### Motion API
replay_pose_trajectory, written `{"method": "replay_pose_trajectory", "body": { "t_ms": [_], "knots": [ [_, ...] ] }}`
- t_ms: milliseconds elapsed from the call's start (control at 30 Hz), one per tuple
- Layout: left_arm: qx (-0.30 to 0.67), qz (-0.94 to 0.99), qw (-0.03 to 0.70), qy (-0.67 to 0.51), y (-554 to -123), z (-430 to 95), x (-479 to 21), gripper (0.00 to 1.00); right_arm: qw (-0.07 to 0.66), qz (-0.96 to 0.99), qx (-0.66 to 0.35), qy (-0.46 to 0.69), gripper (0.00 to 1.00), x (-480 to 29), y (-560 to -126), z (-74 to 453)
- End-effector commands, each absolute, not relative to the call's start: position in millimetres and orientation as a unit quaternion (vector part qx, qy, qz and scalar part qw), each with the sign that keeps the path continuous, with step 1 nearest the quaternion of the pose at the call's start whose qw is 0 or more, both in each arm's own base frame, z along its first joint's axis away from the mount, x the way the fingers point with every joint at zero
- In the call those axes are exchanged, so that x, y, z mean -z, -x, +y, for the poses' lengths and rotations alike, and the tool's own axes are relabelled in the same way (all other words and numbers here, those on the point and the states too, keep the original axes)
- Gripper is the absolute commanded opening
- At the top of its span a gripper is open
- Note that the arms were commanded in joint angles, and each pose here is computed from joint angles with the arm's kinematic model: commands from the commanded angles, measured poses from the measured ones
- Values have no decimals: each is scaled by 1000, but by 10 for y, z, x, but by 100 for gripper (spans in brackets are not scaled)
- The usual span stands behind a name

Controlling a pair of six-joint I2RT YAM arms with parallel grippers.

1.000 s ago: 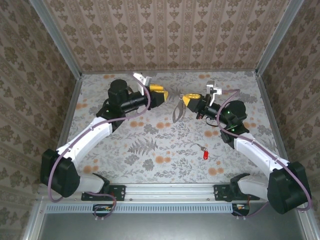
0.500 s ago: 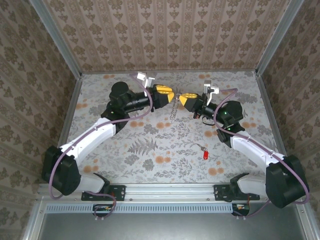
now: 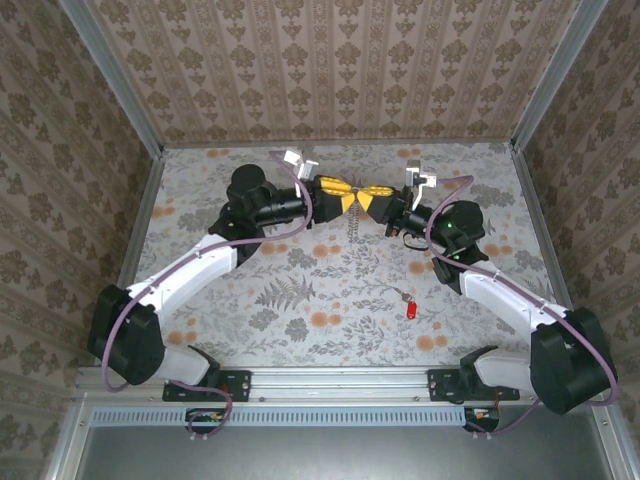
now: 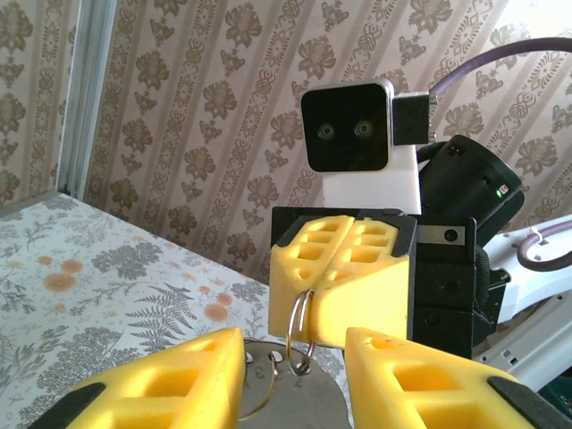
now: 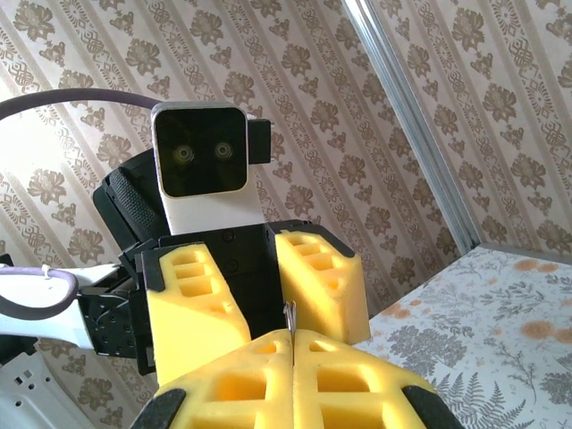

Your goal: Put the keys on the keyring

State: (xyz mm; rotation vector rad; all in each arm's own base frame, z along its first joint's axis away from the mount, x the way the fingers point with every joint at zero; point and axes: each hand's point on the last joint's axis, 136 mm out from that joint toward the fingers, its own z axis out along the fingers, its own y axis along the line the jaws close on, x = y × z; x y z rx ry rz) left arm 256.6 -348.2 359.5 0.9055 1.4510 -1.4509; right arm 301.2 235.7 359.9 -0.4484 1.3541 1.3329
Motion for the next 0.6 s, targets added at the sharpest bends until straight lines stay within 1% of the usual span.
{"method": "replay_pose_trajectory", "body": {
  "t_ms": [0, 167, 367, 567],
  "knots": [
    [592, 554, 444, -383, -2499, -3520, -3789, 34, 581, 547, -568, 204, 0, -3824, -2971, 2370],
    [592, 552, 443, -384, -2501, -3537, -3788, 27, 580, 548, -566, 205, 0, -3806, -2974, 2372],
    [591, 548, 452, -382, -2510, -3537, -3825, 27, 579, 551, -565, 206, 0, -3797, -2970, 2375],
    [593, 544, 451, -385, -2497, -3545, -3832, 10, 579, 554, -562, 206, 0, -3779, -2978, 2375]
  ]
}}
